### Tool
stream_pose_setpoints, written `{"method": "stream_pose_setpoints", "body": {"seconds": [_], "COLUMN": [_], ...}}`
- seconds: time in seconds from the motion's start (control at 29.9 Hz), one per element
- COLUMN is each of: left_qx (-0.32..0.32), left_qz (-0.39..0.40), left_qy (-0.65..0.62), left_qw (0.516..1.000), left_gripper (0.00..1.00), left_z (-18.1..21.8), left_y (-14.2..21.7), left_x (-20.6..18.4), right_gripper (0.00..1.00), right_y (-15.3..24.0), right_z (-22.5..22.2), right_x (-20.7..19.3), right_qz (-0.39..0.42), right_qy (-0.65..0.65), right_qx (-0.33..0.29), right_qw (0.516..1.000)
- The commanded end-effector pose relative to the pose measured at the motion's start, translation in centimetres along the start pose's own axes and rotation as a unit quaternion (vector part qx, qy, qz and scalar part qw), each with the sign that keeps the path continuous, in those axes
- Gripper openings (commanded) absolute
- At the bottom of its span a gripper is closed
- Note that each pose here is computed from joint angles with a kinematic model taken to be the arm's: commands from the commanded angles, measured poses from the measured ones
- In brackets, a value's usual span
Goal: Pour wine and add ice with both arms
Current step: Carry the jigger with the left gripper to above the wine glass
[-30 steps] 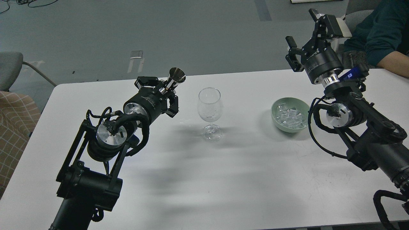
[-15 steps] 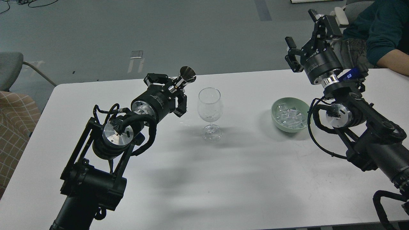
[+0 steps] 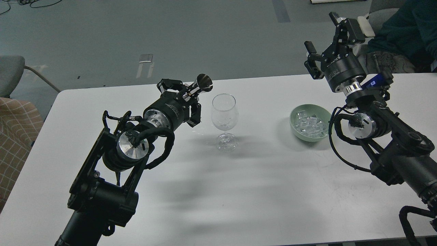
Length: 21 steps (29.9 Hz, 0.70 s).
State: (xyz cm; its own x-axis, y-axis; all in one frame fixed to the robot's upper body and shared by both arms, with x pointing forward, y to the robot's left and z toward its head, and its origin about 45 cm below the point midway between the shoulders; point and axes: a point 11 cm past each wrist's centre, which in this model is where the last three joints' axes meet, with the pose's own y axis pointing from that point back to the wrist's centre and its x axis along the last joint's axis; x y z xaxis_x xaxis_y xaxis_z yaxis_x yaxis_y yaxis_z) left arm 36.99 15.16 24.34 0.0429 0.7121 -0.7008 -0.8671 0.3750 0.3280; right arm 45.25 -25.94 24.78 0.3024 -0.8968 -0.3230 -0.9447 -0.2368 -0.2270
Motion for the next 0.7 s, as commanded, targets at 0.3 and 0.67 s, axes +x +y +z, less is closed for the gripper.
{"method": "stream_pose_setpoints", "body": {"seconds": [0.3,0.67], "left_qx": [0.002,0.005], "left_qz": [0.004,0.006], "left_qy": [-0.030,-0.071], "left_qw": [1.000,0.997], "left_gripper": [0.00,0.00], "left_z": [-0.7,-1.6], "left_y": [-0.1,-0.2], "left_x": [-0.3,-0.7], "right_gripper": [1.00,1.00], "right_y": [0.2,0.4], "right_z": [0.0,0.3], "right_x": [0.1,0.0], "right_qz": [0.002,0.002], "right_qy": [-0.001,-0.002], "right_qx": [0.000,-0.002], "right_qw": [1.000,1.000]}}
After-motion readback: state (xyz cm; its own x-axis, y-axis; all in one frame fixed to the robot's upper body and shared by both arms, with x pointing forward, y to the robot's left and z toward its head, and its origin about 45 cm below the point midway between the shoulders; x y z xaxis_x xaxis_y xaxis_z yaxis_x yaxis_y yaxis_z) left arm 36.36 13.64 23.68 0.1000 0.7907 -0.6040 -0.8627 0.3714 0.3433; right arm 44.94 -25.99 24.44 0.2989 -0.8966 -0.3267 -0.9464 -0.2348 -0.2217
